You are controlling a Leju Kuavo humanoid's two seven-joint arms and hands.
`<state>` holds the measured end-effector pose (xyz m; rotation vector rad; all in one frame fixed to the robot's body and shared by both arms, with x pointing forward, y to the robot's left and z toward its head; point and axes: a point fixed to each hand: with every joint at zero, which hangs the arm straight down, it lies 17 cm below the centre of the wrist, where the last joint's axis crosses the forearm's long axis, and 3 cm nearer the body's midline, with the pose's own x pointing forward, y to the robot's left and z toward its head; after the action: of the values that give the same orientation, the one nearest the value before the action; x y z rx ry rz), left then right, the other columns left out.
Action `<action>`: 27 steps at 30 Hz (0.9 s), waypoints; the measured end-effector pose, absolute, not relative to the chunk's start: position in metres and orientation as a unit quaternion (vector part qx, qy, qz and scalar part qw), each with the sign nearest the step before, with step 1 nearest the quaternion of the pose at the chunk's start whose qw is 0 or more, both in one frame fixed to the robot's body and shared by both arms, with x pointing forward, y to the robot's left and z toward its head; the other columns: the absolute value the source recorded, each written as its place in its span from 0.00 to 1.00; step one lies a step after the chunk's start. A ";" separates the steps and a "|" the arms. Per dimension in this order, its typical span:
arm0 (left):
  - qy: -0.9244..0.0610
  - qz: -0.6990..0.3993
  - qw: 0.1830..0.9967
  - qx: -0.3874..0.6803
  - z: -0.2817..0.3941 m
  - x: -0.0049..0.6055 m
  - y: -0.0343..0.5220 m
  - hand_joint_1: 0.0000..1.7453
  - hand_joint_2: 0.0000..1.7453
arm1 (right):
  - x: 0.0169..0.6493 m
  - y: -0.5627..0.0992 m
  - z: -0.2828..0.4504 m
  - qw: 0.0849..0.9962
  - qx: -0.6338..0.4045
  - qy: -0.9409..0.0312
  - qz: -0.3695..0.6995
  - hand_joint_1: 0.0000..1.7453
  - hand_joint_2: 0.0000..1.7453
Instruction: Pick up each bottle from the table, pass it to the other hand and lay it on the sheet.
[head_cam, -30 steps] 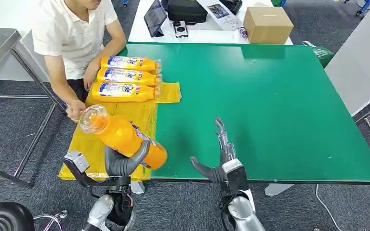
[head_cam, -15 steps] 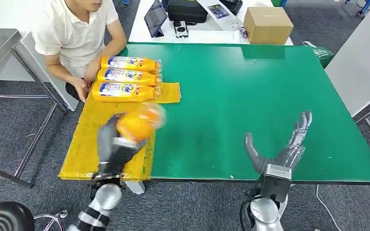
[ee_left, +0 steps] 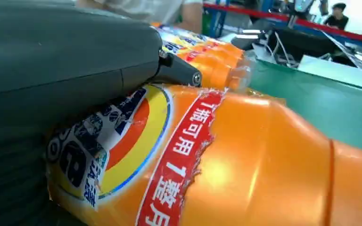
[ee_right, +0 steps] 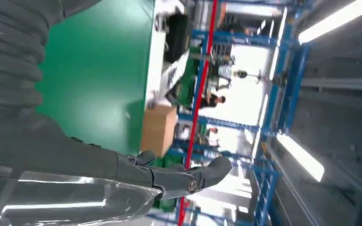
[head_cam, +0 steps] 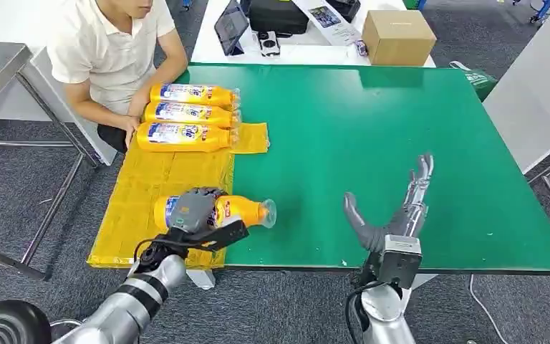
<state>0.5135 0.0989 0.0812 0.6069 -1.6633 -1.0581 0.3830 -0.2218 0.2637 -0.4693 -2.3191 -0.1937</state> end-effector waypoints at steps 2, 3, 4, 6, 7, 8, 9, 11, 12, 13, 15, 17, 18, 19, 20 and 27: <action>-0.683 -0.445 0.534 0.224 0.077 0.520 0.098 0.00 1.00 | 0.385 -0.218 0.261 0.380 -0.174 -0.906 -0.073 0.00 1.00; -0.677 -0.449 0.546 0.206 0.074 0.522 0.098 0.00 1.00 | 0.386 -0.216 0.259 0.382 -0.171 -0.905 -0.071 0.00 1.00; -0.672 -0.451 0.558 0.186 0.070 0.523 0.096 0.00 1.00 | 0.388 -0.215 0.257 0.384 -0.170 -0.905 -0.069 0.00 1.00; -0.660 -0.457 0.576 0.152 0.057 0.518 0.093 0.00 1.00 | 0.389 -0.212 0.255 0.388 -0.167 -0.904 -0.066 0.00 1.00; -0.656 -0.461 0.581 0.140 0.052 0.514 0.091 0.00 1.00 | 0.389 -0.212 0.253 0.390 -0.166 -0.903 -0.066 0.00 1.00; -0.655 -0.462 0.583 0.134 0.050 0.514 0.091 0.00 1.00 | 0.390 -0.213 0.252 0.392 -0.166 -0.903 -0.066 0.00 1.00; -0.653 -0.465 0.585 0.128 0.050 0.514 0.090 0.00 1.00 | 0.390 -0.213 0.250 0.393 -0.166 -0.902 -0.065 0.00 1.00; -0.645 -0.471 0.591 0.113 0.046 0.514 0.089 0.00 1.00 | 0.391 -0.213 0.247 0.398 -0.165 -0.900 -0.065 0.00 1.00; -0.642 -0.472 0.595 0.105 0.045 0.514 0.089 0.00 1.00 | 0.392 -0.214 0.245 0.400 -0.165 -0.899 -0.065 0.00 1.00; -0.638 -0.474 0.598 0.099 0.044 0.514 0.088 0.00 1.00 | 0.392 -0.214 0.243 0.402 -0.165 -0.898 -0.063 0.00 1.00; -0.634 -0.477 0.602 0.092 0.043 0.514 0.088 0.00 1.00 | 0.393 -0.214 0.240 0.405 -0.166 -0.897 -0.061 0.00 1.00; -0.632 -0.478 0.603 0.090 0.042 0.514 0.088 0.00 1.00 | 0.393 -0.214 0.237 0.408 -0.167 -0.896 -0.058 0.00 1.00; -0.631 -0.479 0.604 0.090 0.042 0.515 0.088 0.00 1.00 | 0.394 -0.214 0.236 0.409 -0.167 -0.895 -0.058 0.00 1.00; -0.630 -0.479 0.604 0.090 0.041 0.515 0.089 0.00 1.00 | 0.394 -0.213 0.236 0.409 -0.167 -0.895 -0.057 0.00 1.00; -0.630 -0.480 0.605 0.090 0.041 0.515 0.089 0.00 1.00 | 0.394 -0.213 0.234 0.411 -0.167 -0.894 -0.057 0.00 1.00; -0.627 -0.481 0.606 0.090 0.039 0.515 0.090 0.00 1.00 | 0.395 -0.213 0.231 0.415 -0.168 -0.893 -0.054 0.00 1.00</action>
<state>0.5146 0.0896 0.0391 0.2072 -1.4504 -1.1116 0.3948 -0.2130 0.2307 -0.4219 -2.2432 -0.1359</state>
